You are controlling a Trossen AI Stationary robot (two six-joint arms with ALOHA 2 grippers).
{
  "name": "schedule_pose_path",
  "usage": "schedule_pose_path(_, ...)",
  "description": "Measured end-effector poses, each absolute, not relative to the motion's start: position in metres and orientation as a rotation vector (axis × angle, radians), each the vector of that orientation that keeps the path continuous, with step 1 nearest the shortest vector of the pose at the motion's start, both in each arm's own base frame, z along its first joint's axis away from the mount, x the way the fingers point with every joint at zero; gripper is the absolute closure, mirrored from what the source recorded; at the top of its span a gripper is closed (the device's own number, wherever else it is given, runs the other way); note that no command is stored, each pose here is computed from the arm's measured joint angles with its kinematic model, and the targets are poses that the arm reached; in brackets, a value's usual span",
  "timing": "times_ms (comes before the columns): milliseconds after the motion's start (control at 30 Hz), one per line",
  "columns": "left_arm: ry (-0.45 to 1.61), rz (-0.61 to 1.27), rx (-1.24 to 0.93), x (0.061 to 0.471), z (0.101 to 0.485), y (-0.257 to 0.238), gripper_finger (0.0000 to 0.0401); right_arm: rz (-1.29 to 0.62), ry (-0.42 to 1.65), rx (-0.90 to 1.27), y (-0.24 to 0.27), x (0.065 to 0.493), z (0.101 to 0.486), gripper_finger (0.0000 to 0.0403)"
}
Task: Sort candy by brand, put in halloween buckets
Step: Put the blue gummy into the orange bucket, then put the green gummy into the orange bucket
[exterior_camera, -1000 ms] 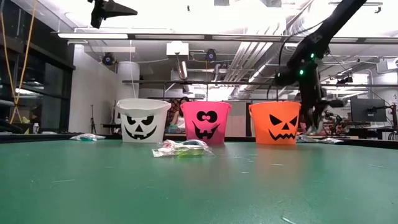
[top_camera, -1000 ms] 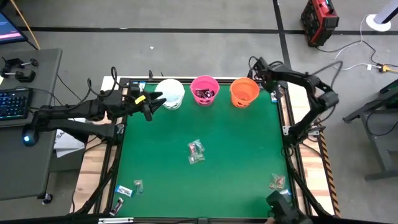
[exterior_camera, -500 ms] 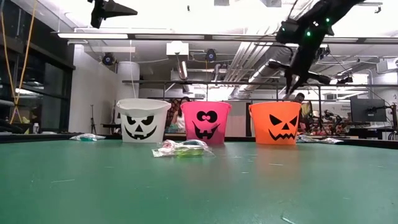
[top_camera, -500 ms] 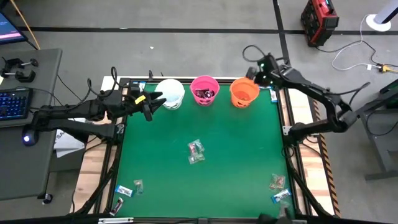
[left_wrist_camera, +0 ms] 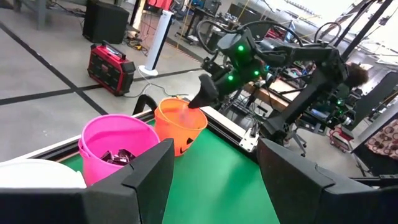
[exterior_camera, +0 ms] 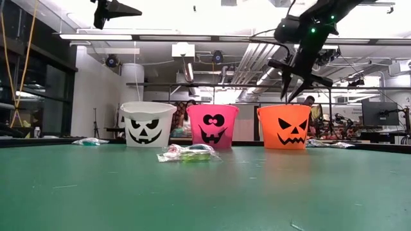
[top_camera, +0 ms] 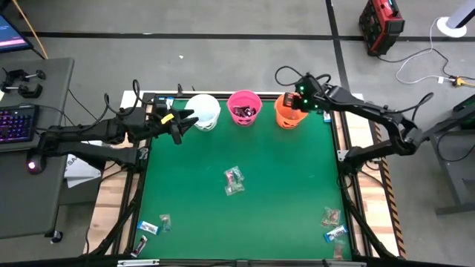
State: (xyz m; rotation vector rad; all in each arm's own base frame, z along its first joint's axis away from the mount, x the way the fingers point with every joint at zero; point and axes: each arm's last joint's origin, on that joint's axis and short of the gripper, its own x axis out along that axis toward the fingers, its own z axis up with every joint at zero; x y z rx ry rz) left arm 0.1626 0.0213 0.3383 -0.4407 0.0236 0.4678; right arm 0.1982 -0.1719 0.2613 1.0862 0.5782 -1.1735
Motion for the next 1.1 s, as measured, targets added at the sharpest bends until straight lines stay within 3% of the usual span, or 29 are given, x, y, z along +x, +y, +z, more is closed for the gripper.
schedule_pose_path(267, 0.024, 0.467, -0.44, 0.163, 0.338, 0.021, 0.0181, -0.956, 0.664, 1.061, -0.154, 0.21, 0.264, 0.019)
schedule_pose_path(433, 0.032, 0.469, -0.439, 0.162, 0.338, 0.021, 0.0181, -0.578, 0.747, 1.022, -0.111, 0.223, 0.28, 0.017)
schedule_pose_path(567, 0.036, 0.468, -0.446, 0.162, 0.337, 0.021, 0.0181, -0.376, 0.983, 1.015, -0.054, 0.226, 0.278, 0.017)
schedule_pose_path(700, 0.03, 0.46, -0.482, 0.163, 0.337, 0.021, 0.0181, -0.399, 1.282, 0.984, 0.003, 0.217, 0.263, 0.0169)
schedule_pose_path(900, 0.03, 0.459, -0.483, 0.163, 0.337, 0.021, 0.0181, -0.567, 1.686, 1.184, 0.062, 0.183, 0.208, 0.0169)
schedule_pose_path(1100, 0.031, 0.459, -0.482, 0.163, 0.337, 0.021, 0.0181, -0.708, 1.839, 1.281, 0.087, 0.156, 0.171, 0.0169)
